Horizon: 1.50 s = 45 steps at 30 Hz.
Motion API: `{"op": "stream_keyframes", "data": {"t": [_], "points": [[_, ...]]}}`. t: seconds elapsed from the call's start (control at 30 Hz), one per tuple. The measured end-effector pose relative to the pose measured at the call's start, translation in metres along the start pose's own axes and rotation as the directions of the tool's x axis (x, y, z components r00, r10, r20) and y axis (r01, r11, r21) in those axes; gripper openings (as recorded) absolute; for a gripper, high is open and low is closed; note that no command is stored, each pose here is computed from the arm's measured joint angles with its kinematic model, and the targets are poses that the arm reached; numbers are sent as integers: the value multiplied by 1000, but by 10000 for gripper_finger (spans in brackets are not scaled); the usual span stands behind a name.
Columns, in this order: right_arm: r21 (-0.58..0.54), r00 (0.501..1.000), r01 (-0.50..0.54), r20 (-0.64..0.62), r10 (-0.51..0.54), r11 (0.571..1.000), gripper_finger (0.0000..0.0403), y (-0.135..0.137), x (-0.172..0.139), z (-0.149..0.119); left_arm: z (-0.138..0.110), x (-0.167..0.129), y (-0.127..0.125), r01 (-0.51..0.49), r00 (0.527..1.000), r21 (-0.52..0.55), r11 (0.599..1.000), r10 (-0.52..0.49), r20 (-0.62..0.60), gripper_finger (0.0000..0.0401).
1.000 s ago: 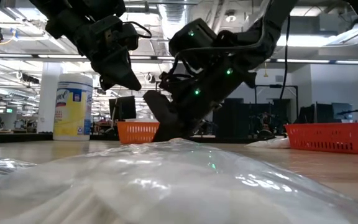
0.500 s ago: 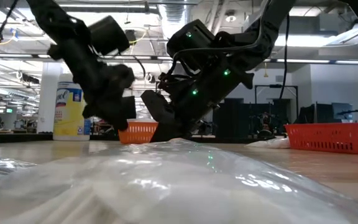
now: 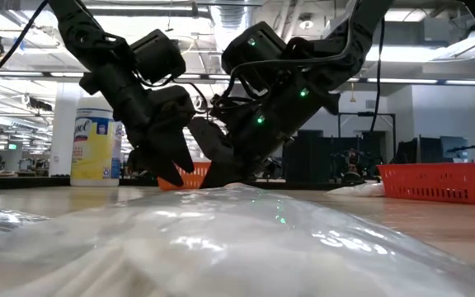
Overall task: Pick & Place Travel size toiletries
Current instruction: Put the black comb into the top red basket
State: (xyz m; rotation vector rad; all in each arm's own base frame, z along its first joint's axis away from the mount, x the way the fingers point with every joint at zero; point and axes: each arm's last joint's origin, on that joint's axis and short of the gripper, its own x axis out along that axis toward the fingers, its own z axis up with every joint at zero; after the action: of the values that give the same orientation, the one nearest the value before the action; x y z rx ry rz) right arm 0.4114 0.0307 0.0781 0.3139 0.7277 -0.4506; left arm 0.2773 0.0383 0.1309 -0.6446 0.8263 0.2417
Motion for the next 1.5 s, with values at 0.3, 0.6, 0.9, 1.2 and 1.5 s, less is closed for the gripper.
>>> {"op": "stream_keyframes", "data": {"t": [0.3,0.6,0.9,1.2,1.5], "points": [[6,1000,11,-6,-11,1000,0,1,-1,-2,0,0,0,12,1000,-6,1000,-12,-9,249],[8,1000,25,-12,-25,1000,0,0,2,-6,-4,4,-1,18,999,-27,999,-19,-38,249],[15,1000,20,-4,-20,1000,0,0,4,-7,-1,17,1,59,997,-27,998,-60,-42,242],[15,1000,13,-6,-13,1000,0,0,5,-7,3,15,-2,67,997,-29,997,-68,-25,237],[18,1000,-4,-1,4,1000,0,2,5,-6,1,15,-2,79,996,-58,995,-81,-43,237]]}}
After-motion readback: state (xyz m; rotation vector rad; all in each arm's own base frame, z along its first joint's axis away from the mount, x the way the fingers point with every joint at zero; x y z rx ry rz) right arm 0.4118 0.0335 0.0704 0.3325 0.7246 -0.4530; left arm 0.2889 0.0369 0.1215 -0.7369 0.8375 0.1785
